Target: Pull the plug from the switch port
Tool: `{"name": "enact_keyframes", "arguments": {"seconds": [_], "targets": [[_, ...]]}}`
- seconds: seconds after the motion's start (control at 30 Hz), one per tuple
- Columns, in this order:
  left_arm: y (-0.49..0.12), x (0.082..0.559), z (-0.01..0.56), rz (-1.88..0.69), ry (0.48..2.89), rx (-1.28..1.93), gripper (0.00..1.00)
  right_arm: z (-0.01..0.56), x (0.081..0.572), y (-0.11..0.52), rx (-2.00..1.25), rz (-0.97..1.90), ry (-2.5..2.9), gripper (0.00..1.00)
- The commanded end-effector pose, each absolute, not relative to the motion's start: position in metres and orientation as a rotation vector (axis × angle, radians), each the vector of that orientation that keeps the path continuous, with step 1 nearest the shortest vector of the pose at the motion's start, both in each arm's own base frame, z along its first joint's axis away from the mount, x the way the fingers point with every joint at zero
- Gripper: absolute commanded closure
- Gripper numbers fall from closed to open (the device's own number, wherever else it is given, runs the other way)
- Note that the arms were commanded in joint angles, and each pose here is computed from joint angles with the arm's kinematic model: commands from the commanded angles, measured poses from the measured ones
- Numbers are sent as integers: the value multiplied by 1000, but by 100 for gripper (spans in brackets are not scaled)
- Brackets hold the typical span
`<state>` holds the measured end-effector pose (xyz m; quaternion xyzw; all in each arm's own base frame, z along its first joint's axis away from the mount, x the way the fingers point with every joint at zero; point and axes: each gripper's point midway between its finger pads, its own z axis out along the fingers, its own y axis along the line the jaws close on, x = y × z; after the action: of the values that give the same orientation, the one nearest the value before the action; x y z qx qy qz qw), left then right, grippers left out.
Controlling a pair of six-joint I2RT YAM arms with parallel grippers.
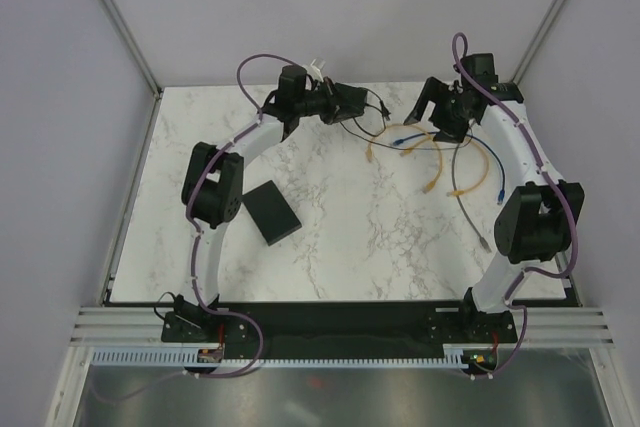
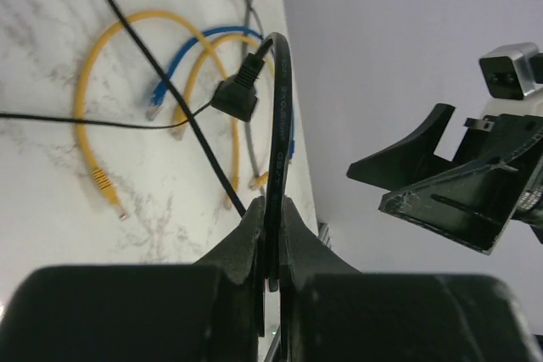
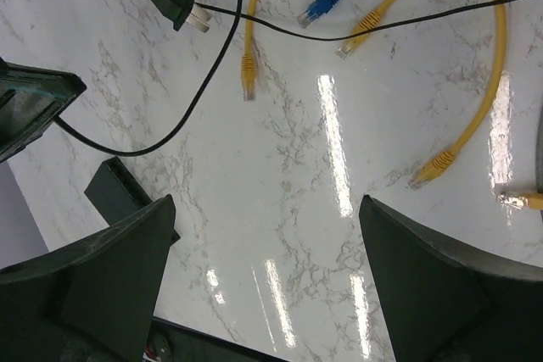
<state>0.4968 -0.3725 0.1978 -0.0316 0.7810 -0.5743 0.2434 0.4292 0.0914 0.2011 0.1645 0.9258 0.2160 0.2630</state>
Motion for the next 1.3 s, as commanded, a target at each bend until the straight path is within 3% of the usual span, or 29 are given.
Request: {"name": "enact_keyframes", "arguments": {"seconds": [0.0,0.17,0.43,0.53,0.63,0.93,1.27], "targets": [[-344,488,225,-1461,2108,38,98,183,413,92,422,568,2582,2],[-336,472,198,-1416,2204,80,98,150,424,64,479,344,2623,2],[-312,455,206,-1318,2203,147,98,110,460,-15,874,86,2509,3],[-303,457,211,-1303,2193,146,98,94,470,-25,972,93,2491,8],[-294,458,211,-1315,2197,136,98,84,485,-21,1026,175,2455,22],[-288,456,209,-1356,2213,129,98,59,517,-5,1221,353,2360,39],[-286,450,212,-1339,2209,160,98,35,526,-14,1349,302,2304,47]]}}
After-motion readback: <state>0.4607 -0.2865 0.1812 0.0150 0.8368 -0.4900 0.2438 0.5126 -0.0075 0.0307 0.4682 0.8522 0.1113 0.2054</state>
